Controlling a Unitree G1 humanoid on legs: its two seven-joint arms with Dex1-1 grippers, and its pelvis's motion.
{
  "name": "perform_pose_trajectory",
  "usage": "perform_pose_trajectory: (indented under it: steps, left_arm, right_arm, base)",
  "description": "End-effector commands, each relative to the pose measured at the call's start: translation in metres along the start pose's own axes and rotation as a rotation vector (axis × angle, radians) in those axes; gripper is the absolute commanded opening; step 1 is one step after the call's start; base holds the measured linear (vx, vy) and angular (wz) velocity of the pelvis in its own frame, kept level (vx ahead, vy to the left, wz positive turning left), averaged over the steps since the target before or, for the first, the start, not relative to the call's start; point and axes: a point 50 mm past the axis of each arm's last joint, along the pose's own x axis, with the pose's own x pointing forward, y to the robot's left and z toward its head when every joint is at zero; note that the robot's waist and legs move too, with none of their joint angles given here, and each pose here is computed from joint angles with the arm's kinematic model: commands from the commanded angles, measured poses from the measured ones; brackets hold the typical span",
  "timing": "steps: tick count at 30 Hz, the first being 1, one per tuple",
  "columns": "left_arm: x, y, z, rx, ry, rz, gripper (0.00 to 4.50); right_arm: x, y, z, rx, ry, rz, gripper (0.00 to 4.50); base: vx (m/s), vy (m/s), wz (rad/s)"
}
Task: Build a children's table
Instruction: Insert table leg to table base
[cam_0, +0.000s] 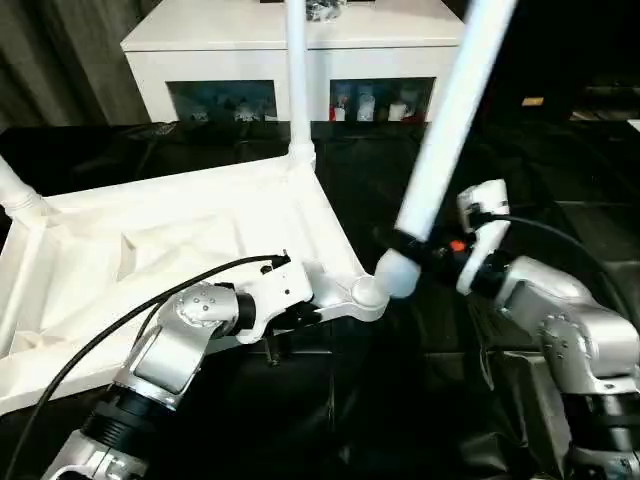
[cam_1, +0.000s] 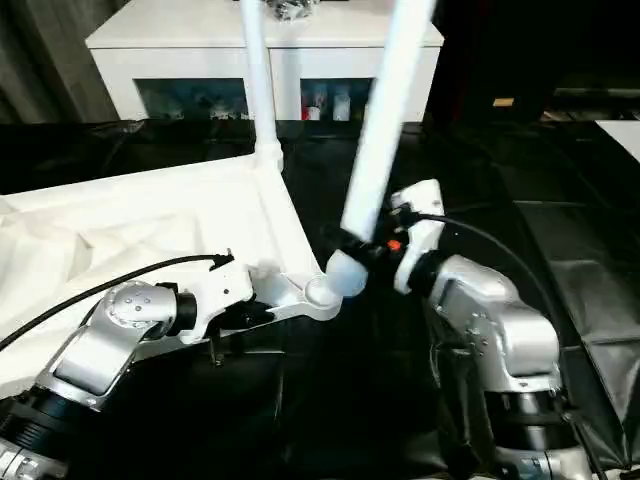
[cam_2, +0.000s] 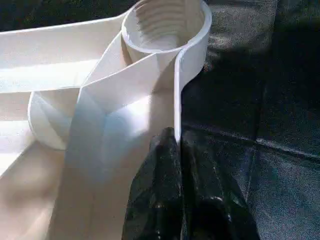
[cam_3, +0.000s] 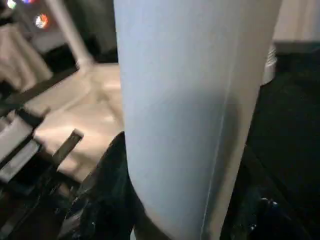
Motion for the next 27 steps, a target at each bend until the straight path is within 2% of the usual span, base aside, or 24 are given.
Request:
perform_pose_trajectory:
  steps: [1, 4, 10, 15, 22, 25, 27]
  left_arm:
    - [0.008, -0.009, -0.013, -0.013, 0.066, -0.045, 0.0]
    - [0.009, -0.007, -0.013, 0.004, 0.073, -0.048, 0.0]
    - [0.008, -0.005, -0.011, 0.023, 0.083, -0.06, 0.0]
    - [0.007, -0.002, -0.011, 0.038, 0.091, -0.065, 0.0]
    - [0.007, -0.001, -0.013, 0.04, 0.092, -0.064, 0.0]
    - [0.006, 0.0, -0.014, 0.044, 0.095, -0.055, 0.0]
    - [0.006, 0.0, -0.014, 0.045, 0.096, -0.055, 0.0]
  right_arm:
    - [0.006, -0.001, 0.002, -0.009, 0.04, 0.048, 1.84]
    - [0.012, -0.006, -0.002, -0.008, 0.089, 0.047, 1.84]
    - [0.019, -0.011, -0.007, -0.007, 0.122, 0.055, 1.84]
    - [0.028, -0.017, -0.015, -0.008, 0.183, 0.075, 1.84]
    - [0.035, -0.026, -0.019, 0.018, 0.143, 0.024, 1.84]
    - [0.033, -0.03, -0.029, 0.065, 0.112, -0.013, 1.84]
    - [0.032, -0.031, -0.03, 0.068, 0.11, -0.019, 1.84]
  base:
    - [0.0, 0.0, 0.0]
    - [0.0, 0.0, 0.0]
    - [0.0, 0.0, 0.0]
    - [0.0, 0.0, 0.0]
    - [0.0, 0.0, 0.0]
    - [0.0, 0.0, 0.0]
    - [0.0, 0.0, 0.0]
